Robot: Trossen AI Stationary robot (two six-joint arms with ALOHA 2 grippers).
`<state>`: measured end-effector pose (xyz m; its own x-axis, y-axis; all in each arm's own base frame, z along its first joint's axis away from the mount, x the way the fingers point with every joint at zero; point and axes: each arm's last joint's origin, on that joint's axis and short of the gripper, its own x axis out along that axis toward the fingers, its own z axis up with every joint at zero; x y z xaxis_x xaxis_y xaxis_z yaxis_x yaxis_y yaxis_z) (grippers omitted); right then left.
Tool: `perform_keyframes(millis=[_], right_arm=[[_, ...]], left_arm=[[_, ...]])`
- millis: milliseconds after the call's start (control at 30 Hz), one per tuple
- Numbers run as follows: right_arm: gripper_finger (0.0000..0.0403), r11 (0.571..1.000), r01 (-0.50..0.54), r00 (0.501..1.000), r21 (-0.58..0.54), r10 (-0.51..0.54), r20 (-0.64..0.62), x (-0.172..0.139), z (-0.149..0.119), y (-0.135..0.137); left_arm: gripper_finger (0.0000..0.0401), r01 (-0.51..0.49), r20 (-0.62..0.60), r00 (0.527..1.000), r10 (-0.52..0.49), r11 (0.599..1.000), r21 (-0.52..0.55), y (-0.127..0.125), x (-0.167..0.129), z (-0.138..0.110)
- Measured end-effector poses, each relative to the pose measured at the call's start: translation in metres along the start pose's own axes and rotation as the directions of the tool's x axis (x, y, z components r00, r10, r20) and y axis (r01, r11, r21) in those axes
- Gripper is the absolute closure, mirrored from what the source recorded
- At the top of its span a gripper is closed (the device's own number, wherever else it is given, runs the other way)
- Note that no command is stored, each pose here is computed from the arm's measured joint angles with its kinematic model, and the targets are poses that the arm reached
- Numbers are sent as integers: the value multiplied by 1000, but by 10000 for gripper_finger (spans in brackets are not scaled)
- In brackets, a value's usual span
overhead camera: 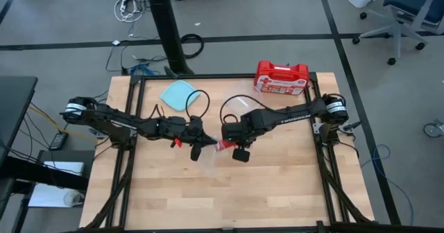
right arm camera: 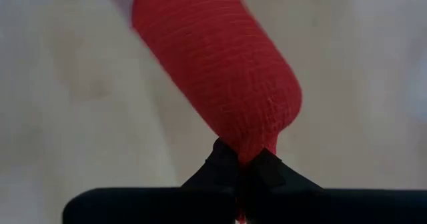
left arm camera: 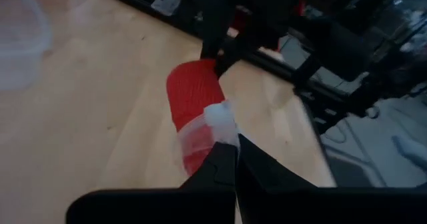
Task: Roll bandage
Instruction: Put the rolled red bandage into the transparent zip bag
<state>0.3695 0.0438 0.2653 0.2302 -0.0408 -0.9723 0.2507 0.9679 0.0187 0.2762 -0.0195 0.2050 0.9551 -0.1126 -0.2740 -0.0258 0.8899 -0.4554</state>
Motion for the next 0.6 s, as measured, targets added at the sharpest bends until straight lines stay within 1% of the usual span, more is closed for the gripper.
perform_keyframes(millis=[33, 67, 133, 167, 200, 233, 300, 333, 400, 433, 500, 533, 567, 600], right_arm=[[403, 999, 34, 999, 10, -34, 3, 2, 0, -1], [403, 1000, 24, 1000, 10, -24, -5, 3, 1, -1], [403, 993, -104, 994, -59, 102, -28, 5, 3, 2], [403, 981, -159, 987, -112, 160, -2, 6, 6, 6], [403, 974, -171, 983, -147, 179, 44, 5, 9, 9], [403, 975, -154, 982, -160, 168, 82, 5, 12, 10], [403, 979, -127, 984, -160, 145, 108, 4, 14, 9], [403, 974, -152, 980, -168, 170, 100, 4, 16, 7], [403, 945, -222, 963, -240, 251, 95, 3, 18, 7], [403, 939, -212, 963, -271, 248, 105, 3, 18, 9], [403, 942, -148, 974, -303, 191, 119, 3, 16, 12], [403, 939, -134, 978, -317, 177, 111, 2, 14, 12], [403, 928, -142, 978, -345, 186, 97, 2, 13, 12], [403, 906, -162, 973, -391, 212, 89, 1, 13, 14]], left_arm=[[400, -10, -6, 1000, 10, 1000, 0, 1, 0, -1], [400, -18, -9, 1000, 18, 1000, 2, 1, 0, -1], [400, -23, -19, 1000, 23, 1000, 12, 2, 0, -2], [400, -22, -20, 1000, 23, 999, 26, 2, 0, -2], [400, -15, -20, 1000, 16, 999, 40, 1, 0, -2], [400, -10, -21, 1000, 12, 998, 59, 1, 0, -2], [400, -5, -14, 1000, 6, 995, 101, 1, 0, -1], [400, -2, -10, 1000, 3, 992, 122, 0, 0, -1], [400, 15, -9, 1000, -14, 988, 155, -1, 0, -1], [400, 26, -13, 1000, -24, 986, 165, -1, 0, -1], [400, 58, -34, 998, -53, 982, 181, -2, 0, -2], [400, 73, -41, 997, -67, 980, 186, -2, 0, -2], [400, 84, -46, 996, -76, 977, 195, -3, 0, -2], [400, 95, -53, 995, -86, 974, 205, -3, 0, -2]])
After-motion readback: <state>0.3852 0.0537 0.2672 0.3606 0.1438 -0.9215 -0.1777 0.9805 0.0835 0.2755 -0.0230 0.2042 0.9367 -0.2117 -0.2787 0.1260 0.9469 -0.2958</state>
